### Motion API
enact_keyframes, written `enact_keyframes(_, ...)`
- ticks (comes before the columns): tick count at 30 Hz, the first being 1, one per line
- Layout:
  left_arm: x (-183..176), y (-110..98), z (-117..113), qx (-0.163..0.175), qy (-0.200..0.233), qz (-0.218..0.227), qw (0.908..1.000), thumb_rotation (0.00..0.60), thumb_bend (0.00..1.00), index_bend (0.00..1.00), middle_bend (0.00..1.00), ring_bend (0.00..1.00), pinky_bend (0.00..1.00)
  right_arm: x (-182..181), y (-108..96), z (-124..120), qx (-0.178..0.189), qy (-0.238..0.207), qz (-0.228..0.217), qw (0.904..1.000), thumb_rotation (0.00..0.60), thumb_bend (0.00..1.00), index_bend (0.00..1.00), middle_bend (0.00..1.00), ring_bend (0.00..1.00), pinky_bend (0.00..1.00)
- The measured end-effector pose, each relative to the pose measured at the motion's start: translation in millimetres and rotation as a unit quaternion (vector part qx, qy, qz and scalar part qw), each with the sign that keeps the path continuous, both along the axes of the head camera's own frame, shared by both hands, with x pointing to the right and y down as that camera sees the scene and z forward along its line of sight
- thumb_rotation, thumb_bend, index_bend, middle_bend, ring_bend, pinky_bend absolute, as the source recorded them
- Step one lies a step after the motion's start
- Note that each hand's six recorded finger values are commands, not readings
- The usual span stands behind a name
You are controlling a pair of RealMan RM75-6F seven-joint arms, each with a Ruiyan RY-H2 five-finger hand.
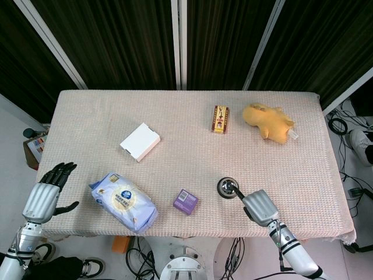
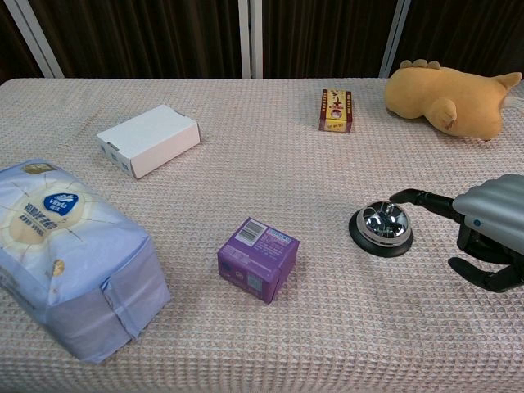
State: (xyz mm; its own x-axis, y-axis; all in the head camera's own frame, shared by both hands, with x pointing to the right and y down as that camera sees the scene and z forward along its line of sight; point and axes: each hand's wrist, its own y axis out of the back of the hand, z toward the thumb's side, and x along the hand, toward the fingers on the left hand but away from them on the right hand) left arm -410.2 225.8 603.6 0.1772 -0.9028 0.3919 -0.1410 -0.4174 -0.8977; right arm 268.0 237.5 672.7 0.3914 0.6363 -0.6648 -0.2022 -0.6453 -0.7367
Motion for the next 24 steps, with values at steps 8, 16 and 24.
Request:
enact_keyframes(8,-0.1,0.4,0.0,0.0,0.0,-0.001,1.0,0.597,0.09,0.1,0.09,0.07,0.22,1.2,-0.1,-0.1,-0.001,0.001,0.001,1.0,0.6,0.4,0.0,0.9,0.76,0.82)
enact_keyframes(16,0.9,-0.8,-1.9,0.003,0.001,0.0,1.0,0.6,0.09,0.1,0.09,0.07,0.22,-1.1,-0.1,0.3,-0.003,-0.003,0.001,1.0,0.6,0.4,0.0,0.9,0.76,0.82)
enact_keyframes(24,-0.7,-0.4,0.0,0.0,0.0,-0.001,1.0,0.598,0.09,0.1,0.09,0.07,0.22,-2.2,-0.4,0.4,0.0,-0.006,0.002,1.0,0.6,0.4,0.0,0.9,0.76,0.82)
